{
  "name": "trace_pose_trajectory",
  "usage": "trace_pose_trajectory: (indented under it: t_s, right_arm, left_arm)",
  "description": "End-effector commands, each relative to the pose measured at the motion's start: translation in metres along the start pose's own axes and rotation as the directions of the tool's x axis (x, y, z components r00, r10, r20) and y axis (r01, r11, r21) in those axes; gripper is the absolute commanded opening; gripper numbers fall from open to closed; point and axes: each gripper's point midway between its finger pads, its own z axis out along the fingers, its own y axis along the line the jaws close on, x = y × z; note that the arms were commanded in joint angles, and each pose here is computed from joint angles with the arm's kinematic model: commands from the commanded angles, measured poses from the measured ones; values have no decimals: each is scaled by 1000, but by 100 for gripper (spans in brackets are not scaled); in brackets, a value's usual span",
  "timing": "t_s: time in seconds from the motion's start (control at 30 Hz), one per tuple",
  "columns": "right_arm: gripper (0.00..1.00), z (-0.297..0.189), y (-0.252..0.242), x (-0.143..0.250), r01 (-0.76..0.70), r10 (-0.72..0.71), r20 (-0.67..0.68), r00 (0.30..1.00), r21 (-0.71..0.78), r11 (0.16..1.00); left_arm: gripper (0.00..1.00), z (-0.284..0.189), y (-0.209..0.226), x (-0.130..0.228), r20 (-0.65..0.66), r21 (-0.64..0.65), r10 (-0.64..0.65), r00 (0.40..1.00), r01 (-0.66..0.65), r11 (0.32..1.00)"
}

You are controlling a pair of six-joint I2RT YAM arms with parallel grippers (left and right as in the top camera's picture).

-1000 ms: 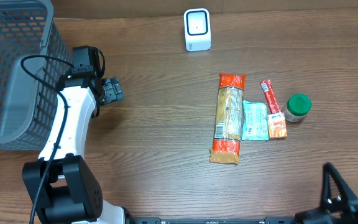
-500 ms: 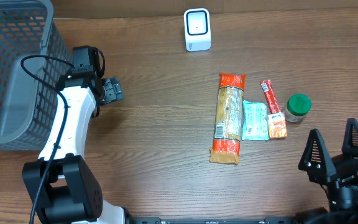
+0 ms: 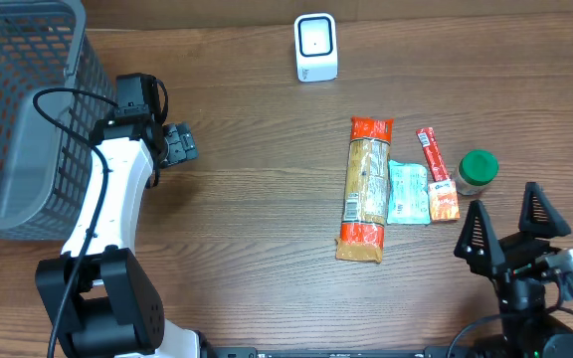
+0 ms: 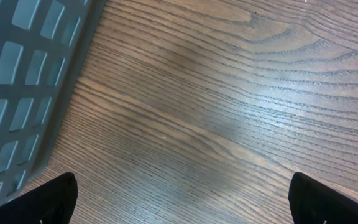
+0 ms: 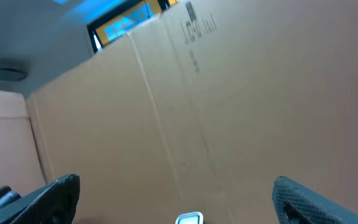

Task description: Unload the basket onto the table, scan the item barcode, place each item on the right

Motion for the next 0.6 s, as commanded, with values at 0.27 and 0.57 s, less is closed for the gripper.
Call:
trace_pose_trajectory:
  t_s: [0.27, 0.57]
  right_arm:
    - [100, -13, -26, 77, 5, 12, -247, 969, 71, 997]
    - [100, -33, -47, 126, 51, 21, -446, 895, 148, 988]
  left_arm:
    - [100, -5, 2, -7, 25, -6, 4, 1000, -4, 1000]
    - [100, -5, 2, -7, 25, -6, 4, 1000, -4, 1000]
